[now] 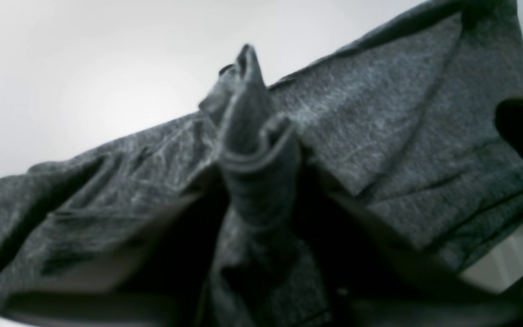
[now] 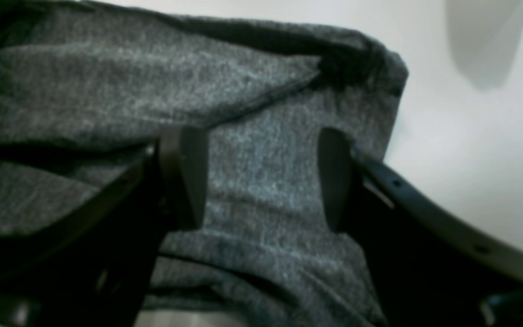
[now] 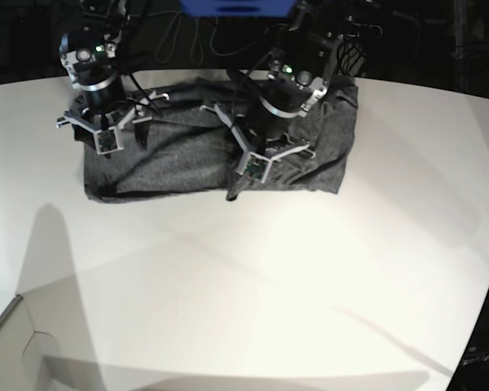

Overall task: Layout the t-shirt on the table in an organized manner, then fold the t-shirt properly
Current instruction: 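Grasp the strip end with the left gripper and fold it toward the right gripper, then press the folded end flat with the left gripper and release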

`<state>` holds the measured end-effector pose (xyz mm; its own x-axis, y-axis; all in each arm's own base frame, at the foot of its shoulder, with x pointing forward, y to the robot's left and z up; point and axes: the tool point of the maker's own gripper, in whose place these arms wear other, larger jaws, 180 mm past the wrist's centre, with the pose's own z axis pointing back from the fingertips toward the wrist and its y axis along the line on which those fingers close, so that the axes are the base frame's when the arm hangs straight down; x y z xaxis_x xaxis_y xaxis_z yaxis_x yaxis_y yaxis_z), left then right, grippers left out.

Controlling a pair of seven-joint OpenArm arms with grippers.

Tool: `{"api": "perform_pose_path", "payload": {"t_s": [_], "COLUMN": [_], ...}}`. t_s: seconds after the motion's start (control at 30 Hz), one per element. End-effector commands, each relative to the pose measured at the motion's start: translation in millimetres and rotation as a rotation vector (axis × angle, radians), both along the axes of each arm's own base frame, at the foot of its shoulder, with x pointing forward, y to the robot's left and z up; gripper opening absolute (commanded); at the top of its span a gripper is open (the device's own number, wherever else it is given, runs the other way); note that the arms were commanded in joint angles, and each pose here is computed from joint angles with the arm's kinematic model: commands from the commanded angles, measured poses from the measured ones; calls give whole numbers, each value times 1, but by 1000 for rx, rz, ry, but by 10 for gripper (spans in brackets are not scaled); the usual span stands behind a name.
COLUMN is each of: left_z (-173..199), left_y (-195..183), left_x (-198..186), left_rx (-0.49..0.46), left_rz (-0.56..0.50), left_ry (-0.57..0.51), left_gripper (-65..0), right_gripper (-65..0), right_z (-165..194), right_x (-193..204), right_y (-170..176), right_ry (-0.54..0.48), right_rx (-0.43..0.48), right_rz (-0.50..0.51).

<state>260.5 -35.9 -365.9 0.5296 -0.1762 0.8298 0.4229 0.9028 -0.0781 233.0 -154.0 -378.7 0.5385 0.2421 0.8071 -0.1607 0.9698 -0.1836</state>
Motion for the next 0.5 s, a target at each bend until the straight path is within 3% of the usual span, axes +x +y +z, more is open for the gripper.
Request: {"api": "perform_pose_path", "payload": {"t_s": [0.0, 0.17, 0.23, 0.37, 0.47], "left_z": [16, 46, 62, 72, 49], "left_y": [-6, -4, 5, 56, 107], "left_x": [5, 8, 7, 22, 24], "left_rx": [-36, -101, -144, -159, -159], "left_rz": [-1, 13, 31, 144, 269], "left_ry": [-46, -101, -124, -149, -82], "left_gripper": [-463, -342, -329, -329, -329], "right_gripper": [-269, -269, -269, -269, -269], "right_z": [13, 13, 13, 13, 13], "right_x": [6, 6, 6, 6, 6], "right_y": [0, 0, 0, 0, 0], "right_ry": [-52, -52, -52, -52, -52], "right_rx": [5, 5, 5, 5, 5], "right_rz": [4, 4, 4, 4, 4]}}
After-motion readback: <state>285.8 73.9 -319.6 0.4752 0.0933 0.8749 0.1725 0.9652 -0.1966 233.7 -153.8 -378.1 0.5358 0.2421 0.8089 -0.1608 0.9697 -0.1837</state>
